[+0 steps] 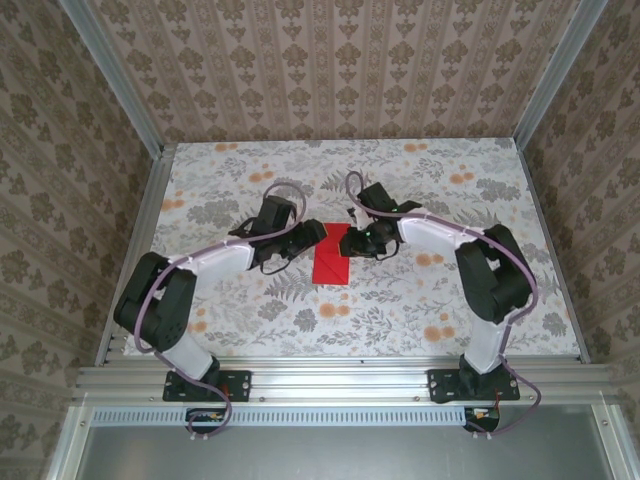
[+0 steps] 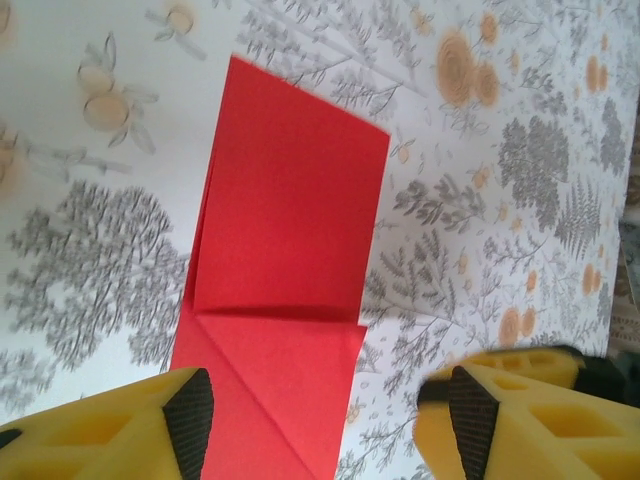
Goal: Fold a paper plane with a square sheet of paper (pick it up from the middle)
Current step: Fold the triangle a second time at the center of the table, then turn over the paper at the center of the table.
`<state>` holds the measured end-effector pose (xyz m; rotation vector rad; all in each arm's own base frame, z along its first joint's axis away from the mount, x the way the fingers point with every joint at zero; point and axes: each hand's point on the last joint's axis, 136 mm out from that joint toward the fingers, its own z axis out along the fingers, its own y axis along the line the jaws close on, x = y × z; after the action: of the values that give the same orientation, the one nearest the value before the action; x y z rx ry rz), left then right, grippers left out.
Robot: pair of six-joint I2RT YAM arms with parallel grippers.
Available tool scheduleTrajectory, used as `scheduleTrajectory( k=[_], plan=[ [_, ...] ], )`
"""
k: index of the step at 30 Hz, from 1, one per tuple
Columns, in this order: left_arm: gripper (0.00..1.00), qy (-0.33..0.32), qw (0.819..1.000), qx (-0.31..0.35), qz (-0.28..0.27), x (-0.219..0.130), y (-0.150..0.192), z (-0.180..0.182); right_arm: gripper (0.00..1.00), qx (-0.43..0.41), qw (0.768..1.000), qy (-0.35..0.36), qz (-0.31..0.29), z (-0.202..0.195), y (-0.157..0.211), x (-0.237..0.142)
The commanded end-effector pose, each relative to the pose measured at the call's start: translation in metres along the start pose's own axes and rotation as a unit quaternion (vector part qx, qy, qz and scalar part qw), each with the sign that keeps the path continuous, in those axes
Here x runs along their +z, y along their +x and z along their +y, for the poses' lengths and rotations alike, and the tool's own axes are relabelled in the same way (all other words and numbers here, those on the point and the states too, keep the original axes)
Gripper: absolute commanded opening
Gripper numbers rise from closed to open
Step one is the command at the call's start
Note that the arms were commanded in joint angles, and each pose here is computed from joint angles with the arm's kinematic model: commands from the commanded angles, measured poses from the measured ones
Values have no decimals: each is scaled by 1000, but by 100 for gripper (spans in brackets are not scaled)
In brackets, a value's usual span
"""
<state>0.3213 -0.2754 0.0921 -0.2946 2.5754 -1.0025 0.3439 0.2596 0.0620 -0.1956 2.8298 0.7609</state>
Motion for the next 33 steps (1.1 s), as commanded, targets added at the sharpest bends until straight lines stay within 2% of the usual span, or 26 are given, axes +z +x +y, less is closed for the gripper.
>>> scheduleTrajectory(
  k=[1, 7, 17, 27, 33],
  plan=[
    [68, -23, 999, -30, 3, 2, 18, 17, 29, -5, 999, 33, 6, -10, -6, 12],
    [66, 6, 999, -46, 23, 16, 34, 14, 26, 2, 999, 41, 18, -17, -8, 26],
    [46, 20, 997, -64, 46, 34, 44, 14, 19, 30, 998, 46, 38, -35, -2, 46],
    [44, 23, 995, -71, 59, 47, 48, 12, 17, 88, 994, 35, 49, -56, 9, 51],
    [37, 31, 995, -71, 64, 55, 47, 6, 17, 111, 993, 9, 49, -56, 11, 52]
  ],
)
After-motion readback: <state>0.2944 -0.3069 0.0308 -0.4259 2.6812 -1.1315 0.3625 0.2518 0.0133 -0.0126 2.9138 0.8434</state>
